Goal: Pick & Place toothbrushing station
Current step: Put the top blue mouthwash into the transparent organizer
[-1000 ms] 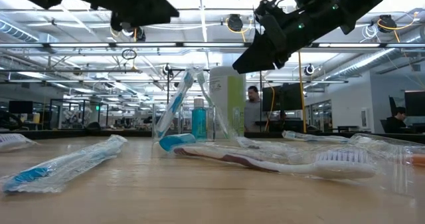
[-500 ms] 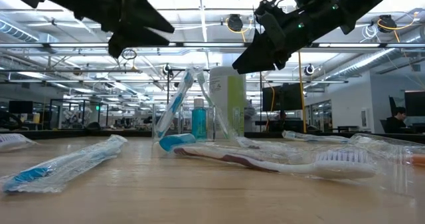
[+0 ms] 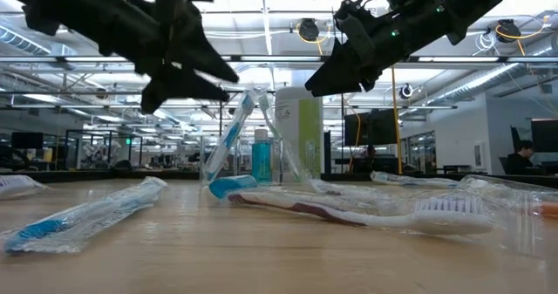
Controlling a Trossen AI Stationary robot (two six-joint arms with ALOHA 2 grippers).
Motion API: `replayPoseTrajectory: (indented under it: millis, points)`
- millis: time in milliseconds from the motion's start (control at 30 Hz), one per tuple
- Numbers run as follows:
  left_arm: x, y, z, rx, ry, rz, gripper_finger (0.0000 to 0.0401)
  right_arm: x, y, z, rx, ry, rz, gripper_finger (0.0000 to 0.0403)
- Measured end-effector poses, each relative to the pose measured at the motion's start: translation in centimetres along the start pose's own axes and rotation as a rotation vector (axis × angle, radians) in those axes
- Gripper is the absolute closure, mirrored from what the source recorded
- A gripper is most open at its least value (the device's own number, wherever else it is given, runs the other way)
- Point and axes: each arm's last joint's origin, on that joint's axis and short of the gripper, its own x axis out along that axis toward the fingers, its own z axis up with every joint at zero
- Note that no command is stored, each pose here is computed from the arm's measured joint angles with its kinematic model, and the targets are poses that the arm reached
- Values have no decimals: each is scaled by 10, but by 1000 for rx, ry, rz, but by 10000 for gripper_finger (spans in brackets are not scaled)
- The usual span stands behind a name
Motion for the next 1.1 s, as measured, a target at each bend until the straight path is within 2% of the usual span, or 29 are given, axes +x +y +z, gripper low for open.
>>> replayPoseTrajectory:
  millis: [200, 333, 467, 633, 833, 1100]
  points:
    - [24, -5, -9, 80, 43, 76, 227, 0, 0, 0, 0, 2, 0, 190]
    - [40, -11, -8, 142, 68, 110, 195, 0, 0, 0, -1, 2, 0, 190]
    - [52, -6, -15, 148, 116, 168, 157, 0, 0, 0, -1, 2, 0, 190]
    - [60, -1, -23, 122, 114, 224, 130, 0, 0, -1, -3, 8, -1, 190]
    - [64, 12, -31, 75, 149, 312, 128, 0, 0, -1, -3, 10, -1, 190]
    - [75, 24, -38, -38, 206, 318, 128, 0, 0, -1, -3, 10, -1, 190]
